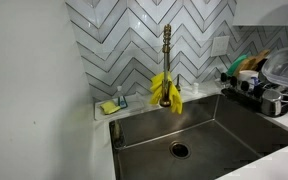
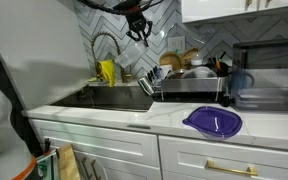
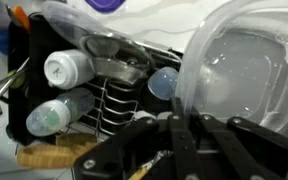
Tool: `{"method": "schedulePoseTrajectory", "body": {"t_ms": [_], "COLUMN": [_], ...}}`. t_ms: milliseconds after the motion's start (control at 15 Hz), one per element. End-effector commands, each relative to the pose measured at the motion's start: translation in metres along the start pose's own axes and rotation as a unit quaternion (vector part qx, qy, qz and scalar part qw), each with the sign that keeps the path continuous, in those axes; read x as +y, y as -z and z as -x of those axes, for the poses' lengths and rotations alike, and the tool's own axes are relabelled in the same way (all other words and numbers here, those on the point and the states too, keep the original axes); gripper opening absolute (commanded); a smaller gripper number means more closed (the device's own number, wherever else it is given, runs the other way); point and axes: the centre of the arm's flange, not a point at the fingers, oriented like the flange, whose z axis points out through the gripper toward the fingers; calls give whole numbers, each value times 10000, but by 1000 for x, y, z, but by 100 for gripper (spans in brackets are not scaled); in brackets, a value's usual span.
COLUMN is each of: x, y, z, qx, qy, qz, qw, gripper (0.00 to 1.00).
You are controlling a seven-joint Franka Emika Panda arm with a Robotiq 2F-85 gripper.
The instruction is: Close the tap faucet then remove the tupperware from the drying rack
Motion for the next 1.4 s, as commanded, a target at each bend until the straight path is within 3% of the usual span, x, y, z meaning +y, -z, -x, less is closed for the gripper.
{"method": "schedulePoseTrajectory", "body": {"t_ms": [0, 133, 600, 867, 933, 1000, 1200, 1333], "x": [-22, -38, -76, -88, -72, -73, -72, -71], "y": [33, 47, 72, 73, 82, 81, 81, 73], "z": [-35, -52, -68, -64, -82, -81, -83, -77], "qx": [313, 638, 1612, 2411, 2212, 2254, 2259, 2363], "qy": [530, 715, 559, 499, 579, 581, 573, 684], "qz": [781, 1175, 1773, 2051, 1891, 1905, 1903, 1982], "qw": [9950, 9884, 9693, 9473, 9550, 9537, 9537, 9488], "gripper": [1, 1, 1, 1, 1, 6, 6, 1]}}
